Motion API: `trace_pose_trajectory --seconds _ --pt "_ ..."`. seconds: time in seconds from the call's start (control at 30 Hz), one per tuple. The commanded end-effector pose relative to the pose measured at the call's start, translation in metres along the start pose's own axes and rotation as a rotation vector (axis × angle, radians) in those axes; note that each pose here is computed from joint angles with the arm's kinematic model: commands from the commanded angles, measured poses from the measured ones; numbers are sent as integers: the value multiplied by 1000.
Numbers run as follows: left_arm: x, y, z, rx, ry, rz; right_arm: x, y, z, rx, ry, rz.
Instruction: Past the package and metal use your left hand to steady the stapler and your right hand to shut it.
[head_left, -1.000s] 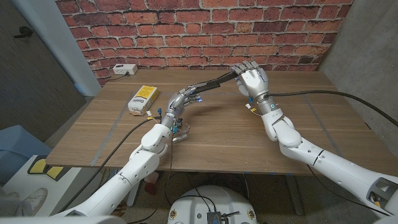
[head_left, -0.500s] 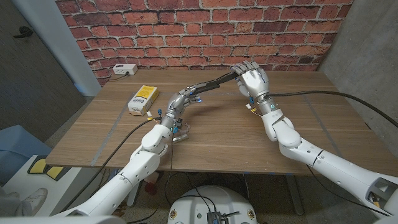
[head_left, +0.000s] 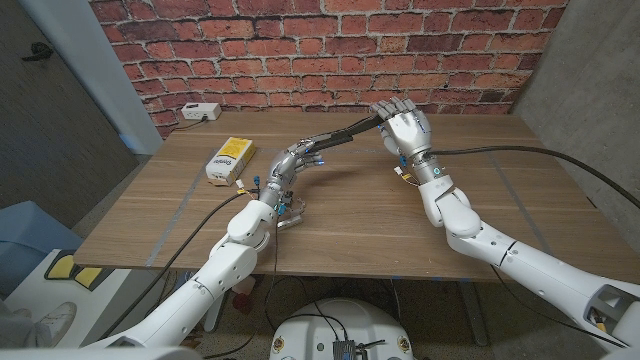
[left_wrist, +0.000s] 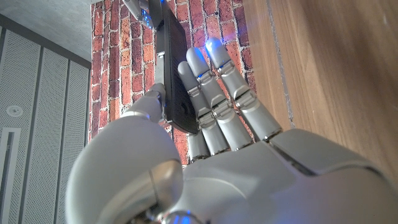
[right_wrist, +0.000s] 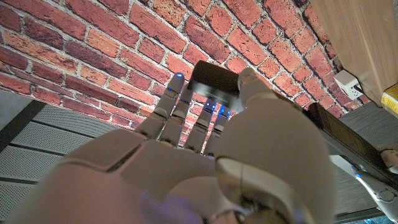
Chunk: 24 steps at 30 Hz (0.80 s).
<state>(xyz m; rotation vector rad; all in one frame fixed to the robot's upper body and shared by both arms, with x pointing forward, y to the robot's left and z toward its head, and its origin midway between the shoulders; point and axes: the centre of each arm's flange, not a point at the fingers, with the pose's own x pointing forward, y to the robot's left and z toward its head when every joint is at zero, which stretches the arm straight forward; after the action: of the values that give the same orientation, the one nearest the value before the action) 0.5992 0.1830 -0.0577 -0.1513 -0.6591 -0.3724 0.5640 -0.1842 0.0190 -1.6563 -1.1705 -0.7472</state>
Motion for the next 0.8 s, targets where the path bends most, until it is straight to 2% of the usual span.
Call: trace_pose_trajectory --seconds 0.03,0.27,0.6,0.8 --pt "0 2 -3 -15 3 -5 1 0 2 1 7 -3" --pt "0 2 -7 -29 1 -11 0 -1 -1 -9 17 4" --pt "0 1 -6 -33 -5 -20 -8 0 -8 -10 100 52" --pt "0 0 -5 -34 -7 -18 -12 -2 -11 -7 114 59"
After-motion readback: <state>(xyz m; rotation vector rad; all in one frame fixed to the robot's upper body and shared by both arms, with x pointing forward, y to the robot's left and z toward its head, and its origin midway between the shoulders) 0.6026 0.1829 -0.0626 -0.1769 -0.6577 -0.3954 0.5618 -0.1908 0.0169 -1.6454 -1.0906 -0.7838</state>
